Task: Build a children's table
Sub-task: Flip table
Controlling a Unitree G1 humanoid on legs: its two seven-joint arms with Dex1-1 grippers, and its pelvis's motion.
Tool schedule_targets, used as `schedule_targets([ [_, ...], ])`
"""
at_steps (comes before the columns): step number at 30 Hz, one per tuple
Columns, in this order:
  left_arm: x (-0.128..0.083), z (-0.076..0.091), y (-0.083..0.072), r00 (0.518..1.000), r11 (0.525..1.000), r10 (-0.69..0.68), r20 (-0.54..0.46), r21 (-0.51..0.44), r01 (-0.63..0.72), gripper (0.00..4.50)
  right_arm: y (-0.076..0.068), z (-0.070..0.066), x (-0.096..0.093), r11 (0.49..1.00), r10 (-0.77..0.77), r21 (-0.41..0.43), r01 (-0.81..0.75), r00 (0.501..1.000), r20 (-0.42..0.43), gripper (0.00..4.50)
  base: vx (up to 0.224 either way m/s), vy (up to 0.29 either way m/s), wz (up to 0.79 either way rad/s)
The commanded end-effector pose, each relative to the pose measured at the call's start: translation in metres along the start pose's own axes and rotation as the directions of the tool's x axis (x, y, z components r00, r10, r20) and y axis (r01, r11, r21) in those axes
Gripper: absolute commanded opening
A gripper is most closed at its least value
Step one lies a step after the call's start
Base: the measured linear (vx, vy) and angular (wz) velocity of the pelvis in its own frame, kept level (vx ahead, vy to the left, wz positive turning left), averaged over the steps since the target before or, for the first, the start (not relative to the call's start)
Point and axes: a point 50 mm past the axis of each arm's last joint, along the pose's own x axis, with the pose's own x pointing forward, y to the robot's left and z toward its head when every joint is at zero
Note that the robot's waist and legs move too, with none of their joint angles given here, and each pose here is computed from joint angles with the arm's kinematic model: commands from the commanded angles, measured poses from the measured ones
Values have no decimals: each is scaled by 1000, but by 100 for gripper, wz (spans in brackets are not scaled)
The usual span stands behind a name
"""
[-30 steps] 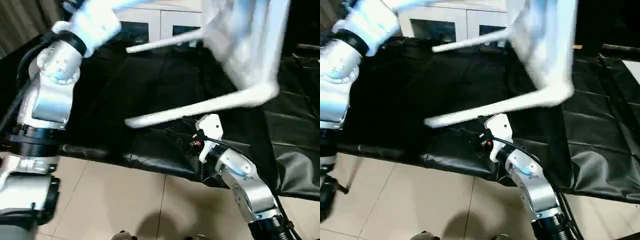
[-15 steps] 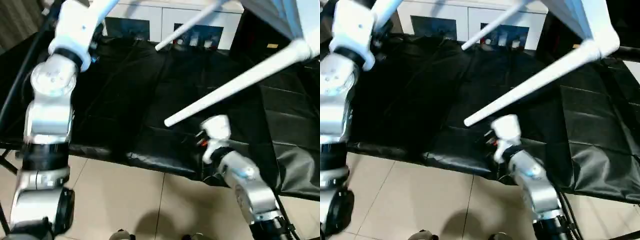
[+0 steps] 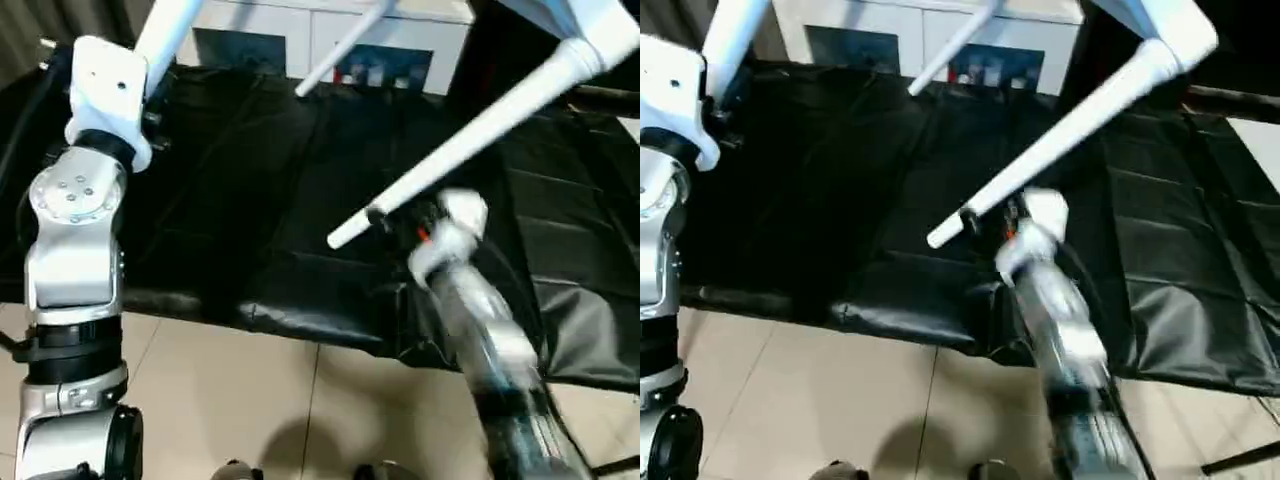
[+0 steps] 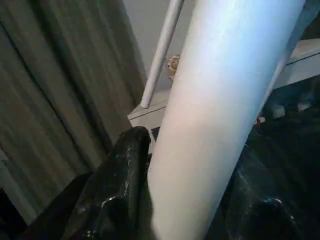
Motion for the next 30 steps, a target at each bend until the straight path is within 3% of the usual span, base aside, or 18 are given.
schedule_targets([
  [1,-1,21,10,993,995,64,102,-80,-56,186,-4,-5,7,999,-5,38,6,1000,-19,450,0,0,0],
  [6,0,23,11,992,995,66,106,-76,-58,186,-11,1,24,995,-85,43,86,996,-30,450,0,0,0],
  [7,0,23,11,992,995,66,106,-76,-58,186,-11,1,24,995,-85,43,86,996,-30,433,0,0,0],
  [10,-1,24,13,992,995,73,105,-72,-66,186,-13,8,31,988,-87,127,86,996,3,416,0,0,0],
  [30,-3,21,14,992,994,90,90,-65,-85,186,-16,9,31,990,-12,143,2,998,66,252,0,0,0],
])
